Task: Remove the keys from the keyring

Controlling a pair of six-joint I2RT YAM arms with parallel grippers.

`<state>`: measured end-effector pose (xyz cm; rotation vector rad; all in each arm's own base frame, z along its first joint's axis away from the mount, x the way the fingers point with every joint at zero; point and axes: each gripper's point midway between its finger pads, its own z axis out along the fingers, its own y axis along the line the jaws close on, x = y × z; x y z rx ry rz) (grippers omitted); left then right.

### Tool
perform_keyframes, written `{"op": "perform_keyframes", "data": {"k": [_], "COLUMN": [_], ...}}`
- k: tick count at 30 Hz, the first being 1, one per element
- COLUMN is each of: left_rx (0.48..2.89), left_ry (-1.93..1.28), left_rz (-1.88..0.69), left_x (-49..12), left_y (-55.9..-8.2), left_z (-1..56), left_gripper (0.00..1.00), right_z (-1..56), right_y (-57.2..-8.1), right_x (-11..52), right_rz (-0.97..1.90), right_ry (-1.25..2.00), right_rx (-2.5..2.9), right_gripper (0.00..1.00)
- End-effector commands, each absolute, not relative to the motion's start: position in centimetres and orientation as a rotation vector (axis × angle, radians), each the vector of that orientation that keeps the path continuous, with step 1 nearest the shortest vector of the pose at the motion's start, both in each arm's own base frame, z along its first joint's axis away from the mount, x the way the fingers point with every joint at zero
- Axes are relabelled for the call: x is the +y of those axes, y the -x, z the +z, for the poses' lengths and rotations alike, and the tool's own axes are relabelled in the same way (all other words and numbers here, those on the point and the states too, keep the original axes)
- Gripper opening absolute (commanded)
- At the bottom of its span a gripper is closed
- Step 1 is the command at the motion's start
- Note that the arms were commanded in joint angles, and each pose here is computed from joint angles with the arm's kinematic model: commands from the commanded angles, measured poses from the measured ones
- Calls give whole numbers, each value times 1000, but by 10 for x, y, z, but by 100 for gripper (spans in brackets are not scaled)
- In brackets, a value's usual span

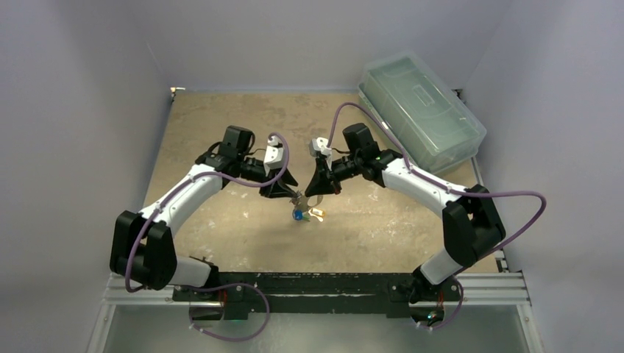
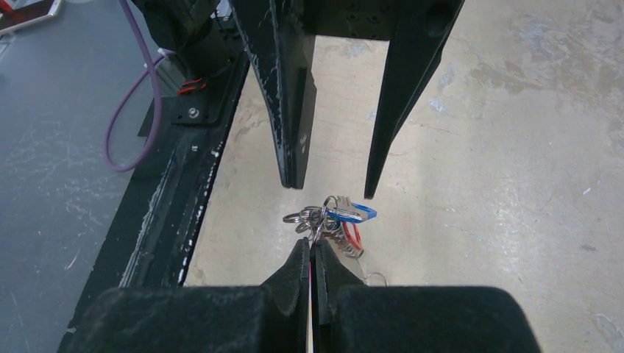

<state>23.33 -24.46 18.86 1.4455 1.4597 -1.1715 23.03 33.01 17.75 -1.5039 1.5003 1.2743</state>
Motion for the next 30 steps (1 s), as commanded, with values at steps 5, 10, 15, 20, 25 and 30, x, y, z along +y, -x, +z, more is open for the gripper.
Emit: {"op": "perform_keyframes", "data": {"k": [5,10,15,20,25,30], "left_rx": [1427,1438,1445,1477,1509,1541], "left_ry": [-1466,-1463,-1436,-1418,-1407,-1400], "left_rz": [-1214,-1220,-1242,-1223,-1220,-1215], "left_x": [-259,-258,-261,-261,-262,-263], "left_y": [-226,-225,-227,-233,-236,-237], "left_z": [177,178,183,185,185,183], "left_gripper": [26,19,1,0,0,0], "right_z": [198,197,192,185,181,183], "right_y": [-229,-229,-228,-231,-235,-242], "right_x": [333,332,332,332,330,330], "right_rz": [1301,1300,1307,1305,1275,1241], "right_ry": [1499,1500,1510,1531,1537,1528], "right_rx": [1416,1414,1426,1462,1503,1545], "right_gripper": [0,0,0,15,30,34]}}
